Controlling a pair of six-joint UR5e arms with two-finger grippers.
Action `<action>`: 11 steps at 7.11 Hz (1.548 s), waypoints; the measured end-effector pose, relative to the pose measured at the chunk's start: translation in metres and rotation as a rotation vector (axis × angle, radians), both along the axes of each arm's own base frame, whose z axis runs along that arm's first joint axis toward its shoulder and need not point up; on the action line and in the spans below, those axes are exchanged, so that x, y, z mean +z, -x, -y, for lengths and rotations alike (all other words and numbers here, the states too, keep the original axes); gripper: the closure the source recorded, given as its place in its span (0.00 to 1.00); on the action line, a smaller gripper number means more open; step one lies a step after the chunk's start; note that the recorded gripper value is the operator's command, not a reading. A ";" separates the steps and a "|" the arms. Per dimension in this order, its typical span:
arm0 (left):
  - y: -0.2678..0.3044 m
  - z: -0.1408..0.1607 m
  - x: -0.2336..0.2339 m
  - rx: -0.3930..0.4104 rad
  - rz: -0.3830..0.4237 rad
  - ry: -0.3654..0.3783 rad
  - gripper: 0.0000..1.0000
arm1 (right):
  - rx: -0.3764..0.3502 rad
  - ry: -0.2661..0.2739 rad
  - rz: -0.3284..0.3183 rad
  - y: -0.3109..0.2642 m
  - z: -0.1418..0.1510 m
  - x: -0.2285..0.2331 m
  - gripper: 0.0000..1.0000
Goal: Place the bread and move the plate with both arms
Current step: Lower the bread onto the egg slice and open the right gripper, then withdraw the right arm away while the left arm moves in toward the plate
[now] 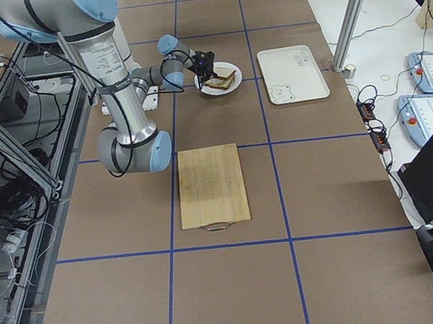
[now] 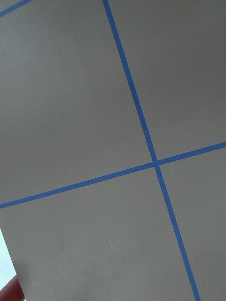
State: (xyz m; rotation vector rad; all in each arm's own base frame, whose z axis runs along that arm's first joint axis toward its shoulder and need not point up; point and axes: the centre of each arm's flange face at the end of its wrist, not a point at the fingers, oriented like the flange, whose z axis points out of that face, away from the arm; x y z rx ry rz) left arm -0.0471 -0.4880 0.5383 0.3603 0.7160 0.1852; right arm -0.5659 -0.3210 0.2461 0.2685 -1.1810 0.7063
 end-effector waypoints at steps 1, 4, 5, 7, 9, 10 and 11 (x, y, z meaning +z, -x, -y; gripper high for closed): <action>0.000 -0.001 0.001 0.000 0.000 0.001 0.01 | -0.004 -0.017 -0.027 -0.003 0.001 0.001 0.00; 0.000 0.000 -0.007 0.001 -0.001 -0.027 0.01 | -0.112 -0.039 -0.131 -0.067 0.065 -0.007 0.00; 0.000 0.004 -0.015 -0.001 -0.004 -0.063 0.01 | -0.177 -0.039 -0.188 -0.105 0.103 0.006 0.00; -0.002 0.007 -0.029 -0.011 -0.026 -0.108 0.01 | -0.344 -0.084 -0.350 -0.198 0.169 0.064 0.00; -0.007 0.007 -0.038 -0.003 -0.096 -0.171 0.01 | -0.496 -0.120 -0.462 -0.298 0.201 0.134 0.00; -0.012 0.005 -0.045 0.002 -0.147 -0.188 0.01 | -0.565 -0.147 -0.499 -0.352 0.203 0.175 0.00; -0.023 0.005 -0.055 0.024 -0.181 -0.214 0.01 | -0.631 -0.173 -0.525 -0.410 0.194 0.222 0.00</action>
